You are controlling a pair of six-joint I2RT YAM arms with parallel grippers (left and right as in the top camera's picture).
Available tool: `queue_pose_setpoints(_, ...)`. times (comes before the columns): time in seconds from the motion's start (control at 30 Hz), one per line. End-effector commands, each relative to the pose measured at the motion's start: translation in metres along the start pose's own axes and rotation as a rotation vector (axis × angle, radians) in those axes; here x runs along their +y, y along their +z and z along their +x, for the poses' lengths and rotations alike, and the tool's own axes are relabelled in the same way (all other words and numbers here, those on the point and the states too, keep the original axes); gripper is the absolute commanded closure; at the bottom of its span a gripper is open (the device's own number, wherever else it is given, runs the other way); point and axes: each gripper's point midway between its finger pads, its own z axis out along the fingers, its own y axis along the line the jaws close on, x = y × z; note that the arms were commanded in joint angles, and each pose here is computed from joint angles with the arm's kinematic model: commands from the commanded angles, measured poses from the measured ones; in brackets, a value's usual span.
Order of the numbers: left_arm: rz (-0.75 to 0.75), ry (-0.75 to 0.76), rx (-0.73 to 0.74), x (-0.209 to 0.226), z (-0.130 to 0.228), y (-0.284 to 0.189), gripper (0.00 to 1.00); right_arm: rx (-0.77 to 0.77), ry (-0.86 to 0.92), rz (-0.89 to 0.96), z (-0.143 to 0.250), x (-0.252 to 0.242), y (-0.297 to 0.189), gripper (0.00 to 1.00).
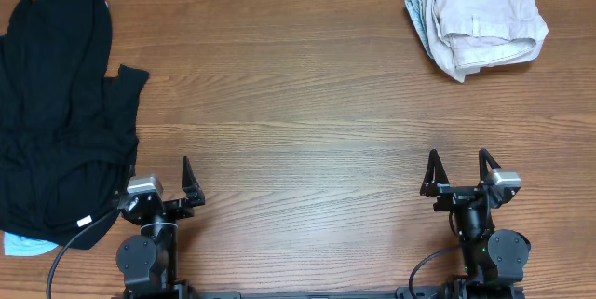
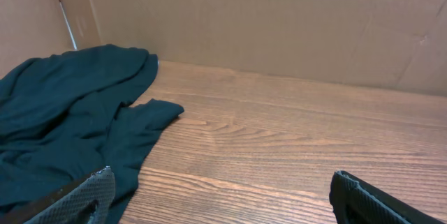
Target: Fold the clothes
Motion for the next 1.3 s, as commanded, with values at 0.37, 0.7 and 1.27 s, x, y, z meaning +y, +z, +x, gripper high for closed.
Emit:
queue_pose_setpoints(0.37, 0.046, 0.014, -0.176, -0.01, -0.051, -0.008, 0.0, -0.091, -0.015, -0.014, -0.033, 0.007, -0.005, 0.0)
queue_pose_setpoints(0.7, 0.054, 0.019, -0.258, -0.019, -0.136, -0.021, 0.0, -0.23, -0.054, -0.042, -0.122, 0.029, -0.032, 0.0)
queue_pose_setpoints(1.27, 0.074, 0.049, 0.369, -0.034, -0.206, 0.077, 0.0, 0.239, -0.068, -0.012, -0.205, 0.049, 0.009, 0.0)
